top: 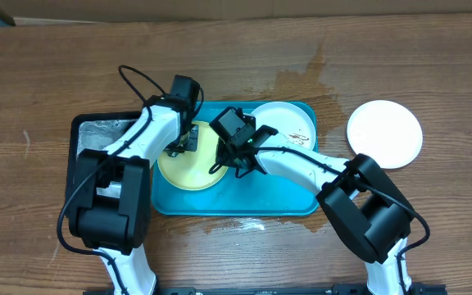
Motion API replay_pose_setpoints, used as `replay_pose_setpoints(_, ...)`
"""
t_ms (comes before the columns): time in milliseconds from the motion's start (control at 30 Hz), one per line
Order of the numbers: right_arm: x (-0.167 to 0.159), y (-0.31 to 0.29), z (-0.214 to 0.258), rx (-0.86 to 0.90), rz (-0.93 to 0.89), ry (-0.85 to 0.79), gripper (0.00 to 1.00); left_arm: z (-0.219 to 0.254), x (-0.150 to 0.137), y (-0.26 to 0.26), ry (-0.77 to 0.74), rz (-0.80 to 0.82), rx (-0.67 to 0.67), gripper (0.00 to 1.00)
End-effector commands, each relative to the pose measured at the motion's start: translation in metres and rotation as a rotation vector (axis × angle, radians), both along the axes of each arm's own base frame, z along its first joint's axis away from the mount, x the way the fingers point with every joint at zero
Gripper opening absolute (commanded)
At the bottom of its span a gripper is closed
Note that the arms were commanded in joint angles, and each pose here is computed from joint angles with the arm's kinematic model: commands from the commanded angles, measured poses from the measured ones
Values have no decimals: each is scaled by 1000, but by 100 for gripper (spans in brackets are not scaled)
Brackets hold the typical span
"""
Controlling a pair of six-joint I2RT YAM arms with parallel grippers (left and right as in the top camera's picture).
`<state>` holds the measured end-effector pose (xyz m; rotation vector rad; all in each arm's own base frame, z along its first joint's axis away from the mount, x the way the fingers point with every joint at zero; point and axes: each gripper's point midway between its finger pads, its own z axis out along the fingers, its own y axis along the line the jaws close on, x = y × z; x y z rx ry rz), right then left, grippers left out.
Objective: Clean dirty plates on tray and stack at the side
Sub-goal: 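Scrub the yellow plate with the sponge in the left gripper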
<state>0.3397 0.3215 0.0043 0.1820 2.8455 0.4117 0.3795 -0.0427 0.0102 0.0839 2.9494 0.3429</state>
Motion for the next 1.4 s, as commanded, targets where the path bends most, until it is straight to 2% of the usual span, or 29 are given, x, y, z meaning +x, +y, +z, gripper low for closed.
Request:
replay_pose_setpoints(0,-5,-36,-38,-121,-48,64,4,2,5,-10,-25,1,29,4)
replay_pose_setpoints(300,-6,-37,-38,-124,-48,66,4,39,26,-30,-85,2,25,4)
replay_pose_setpoints(433,-6,-37,-38,-124,-48,66,22,63,30,-37,-80,-8,21,4)
replay_pose_setpoints(600,-6,-37,-38,-124,-48,67,29,74,15,-48,7,-21,-49,4)
replay_pose_setpoints(700,-8,-34,-38,-111,-41,79,41,72,4,-44,55,-13,-47,4)
replay_pose_setpoints(933,-15,-34,-39,-103,-32,113,43,72,-6,-49,138,8,-214,4)
replay_pose_setpoints(1133,-15,-34,-39,-103,-32,113,43,69,-18,-52,199,12,-283,4)
replay_pose_setpoints(1367,-13,-32,-38,-95,-32,104,42,17,-38,-71,208,38,-290,4)
